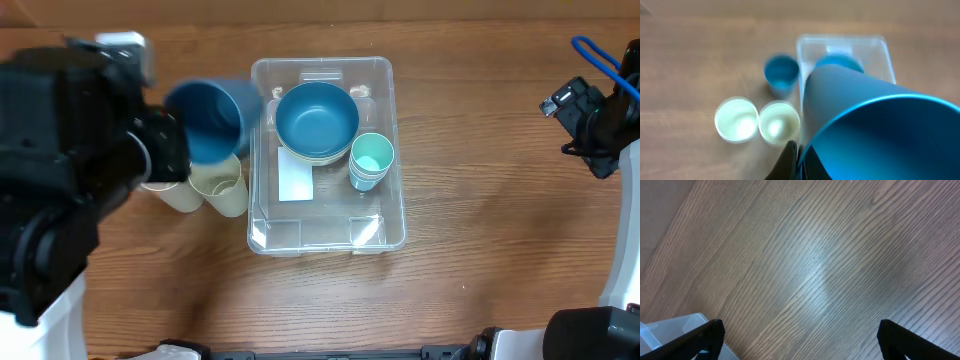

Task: Pack container
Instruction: 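Carry the dark blue cup into the bin beside the stacked cups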

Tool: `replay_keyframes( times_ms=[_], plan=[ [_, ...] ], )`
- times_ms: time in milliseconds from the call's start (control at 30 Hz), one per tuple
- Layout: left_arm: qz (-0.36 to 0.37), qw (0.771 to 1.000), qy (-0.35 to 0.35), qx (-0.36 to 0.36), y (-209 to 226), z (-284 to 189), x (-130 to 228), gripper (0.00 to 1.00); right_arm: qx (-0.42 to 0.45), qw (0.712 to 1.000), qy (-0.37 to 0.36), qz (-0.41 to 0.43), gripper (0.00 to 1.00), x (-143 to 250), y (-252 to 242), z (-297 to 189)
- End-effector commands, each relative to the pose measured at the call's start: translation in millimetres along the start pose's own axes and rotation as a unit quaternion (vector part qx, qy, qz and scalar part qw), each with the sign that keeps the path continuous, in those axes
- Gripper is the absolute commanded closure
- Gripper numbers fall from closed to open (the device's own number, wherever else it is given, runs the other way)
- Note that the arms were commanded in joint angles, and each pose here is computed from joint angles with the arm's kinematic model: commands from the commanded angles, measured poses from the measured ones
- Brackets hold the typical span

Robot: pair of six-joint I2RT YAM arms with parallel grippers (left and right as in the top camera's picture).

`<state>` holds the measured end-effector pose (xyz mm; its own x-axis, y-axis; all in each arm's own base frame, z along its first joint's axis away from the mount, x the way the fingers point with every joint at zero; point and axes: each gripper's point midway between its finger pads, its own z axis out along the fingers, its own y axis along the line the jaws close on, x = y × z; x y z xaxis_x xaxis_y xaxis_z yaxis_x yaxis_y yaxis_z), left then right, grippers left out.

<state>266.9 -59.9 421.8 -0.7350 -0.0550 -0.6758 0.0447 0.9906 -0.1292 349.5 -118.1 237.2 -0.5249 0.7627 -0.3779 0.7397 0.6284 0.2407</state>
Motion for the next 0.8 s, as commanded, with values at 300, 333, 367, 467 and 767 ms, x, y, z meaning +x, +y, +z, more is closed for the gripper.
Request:
replay_keyframes(
  times_ms=[300,333,367,467,767],
  plan=[
    [0.080,0.984,0.151,0.055,-65,73,43,0.96,-0.002,1.000,-0.008,0.003,0.00,-4,1,-3],
    [0.086,0.982,0.160,0.052,-67,79,45,0.96,-0.002,1.000,-0.008,0.003,0.00,-4,1,-3],
    [0.093,0.980,0.171,0.049,-70,87,49,0.96,-0.002,1.000,-0.008,0.003,0.00,-4,1,-3],
    [0.105,0.973,0.201,0.045,-79,114,57,0.96,-0.002,1.000,-0.008,0.003,0.00,-4,1,-3],
    [0.119,0.954,0.272,0.029,-98,202,76,0.96,-0.002,1.000,-0.008,0.003,0.00,-4,1,-3]
  ],
)
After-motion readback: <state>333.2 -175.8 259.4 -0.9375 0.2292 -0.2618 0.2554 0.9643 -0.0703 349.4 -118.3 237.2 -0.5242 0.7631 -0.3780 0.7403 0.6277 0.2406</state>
